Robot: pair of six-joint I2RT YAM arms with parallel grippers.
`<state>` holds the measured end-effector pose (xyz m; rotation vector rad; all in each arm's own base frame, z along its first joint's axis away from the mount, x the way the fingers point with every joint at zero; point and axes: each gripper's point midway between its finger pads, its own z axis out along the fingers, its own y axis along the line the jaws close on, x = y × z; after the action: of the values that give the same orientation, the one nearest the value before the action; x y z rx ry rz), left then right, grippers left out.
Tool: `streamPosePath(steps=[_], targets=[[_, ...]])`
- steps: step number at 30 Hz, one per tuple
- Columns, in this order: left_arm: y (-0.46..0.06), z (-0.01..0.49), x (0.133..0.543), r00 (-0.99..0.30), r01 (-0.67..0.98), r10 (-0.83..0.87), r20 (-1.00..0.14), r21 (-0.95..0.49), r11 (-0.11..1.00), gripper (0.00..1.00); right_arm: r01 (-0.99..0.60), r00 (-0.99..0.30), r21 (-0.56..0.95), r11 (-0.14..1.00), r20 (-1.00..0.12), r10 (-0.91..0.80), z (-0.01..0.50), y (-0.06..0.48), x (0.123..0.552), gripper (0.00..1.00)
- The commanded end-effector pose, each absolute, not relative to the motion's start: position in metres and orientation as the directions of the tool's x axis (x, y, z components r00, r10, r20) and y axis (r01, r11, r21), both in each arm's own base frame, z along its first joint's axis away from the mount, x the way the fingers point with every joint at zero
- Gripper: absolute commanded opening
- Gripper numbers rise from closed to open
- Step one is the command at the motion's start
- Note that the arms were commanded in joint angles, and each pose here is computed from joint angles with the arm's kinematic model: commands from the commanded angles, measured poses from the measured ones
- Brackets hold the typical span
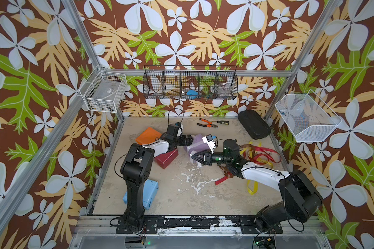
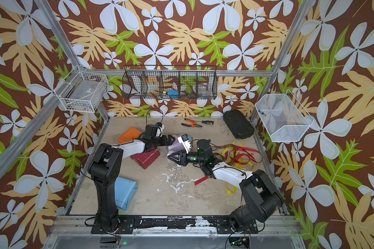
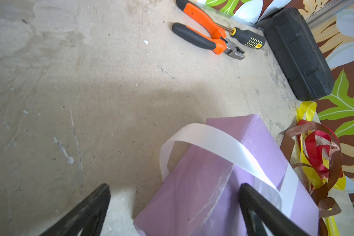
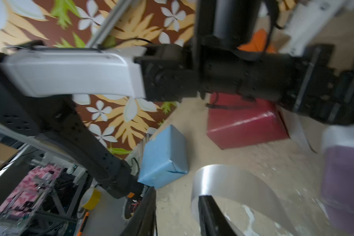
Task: Untie the ribbon bows on the gift boxes
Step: Untie the ribbon from the gift box.
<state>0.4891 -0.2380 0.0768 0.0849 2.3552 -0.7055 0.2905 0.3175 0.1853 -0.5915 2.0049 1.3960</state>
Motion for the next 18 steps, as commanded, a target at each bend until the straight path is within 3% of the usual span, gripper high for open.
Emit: streamPosePath(steps=[1, 5, 7, 13, 16, 18], targets=[[-0.238, 0.072, 0.479, -0.811, 0.225, -0.107, -0.575, -0.476, 0.850, 1.00, -0.524, -0.794, 0.557, 0.645, -0.592, -0.134, 0.104, 0.280, 0.294, 0.40], [-0.241, 0.086, 0.476, -0.807, 0.232, -0.123, -0.578, -0.501, 0.834, 1.00, -0.347, -0.844, 0.359, 0.867, -0.522, -0.122, 0.060, 0.231, 0.308, 0.50], [-0.239, 0.094, 0.474, -0.798, 0.229, -0.133, -0.587, -0.502, 0.834, 1.00, -0.292, -0.837, 0.277, 0.915, -0.536, -0.105, 0.058, 0.213, 0.314, 0.59], [-0.237, 0.119, 0.454, -0.778, 0.237, -0.179, -0.603, -0.545, 0.804, 1.00, -0.250, -0.776, 0.149, 0.957, -0.621, -0.106, 0.087, 0.191, 0.331, 0.82], [-0.250, 0.127, 0.440, -0.767, 0.282, -0.156, -0.622, -0.545, 0.790, 1.00, -0.276, -0.763, 0.158, 0.948, -0.636, -0.116, 0.097, 0.197, 0.336, 0.82], [-0.253, 0.121, 0.436, -0.754, 0.294, -0.100, -0.649, -0.470, 0.832, 1.00, -0.299, -0.763, 0.192, 0.935, -0.637, -0.113, 0.098, 0.206, 0.337, 0.82]])
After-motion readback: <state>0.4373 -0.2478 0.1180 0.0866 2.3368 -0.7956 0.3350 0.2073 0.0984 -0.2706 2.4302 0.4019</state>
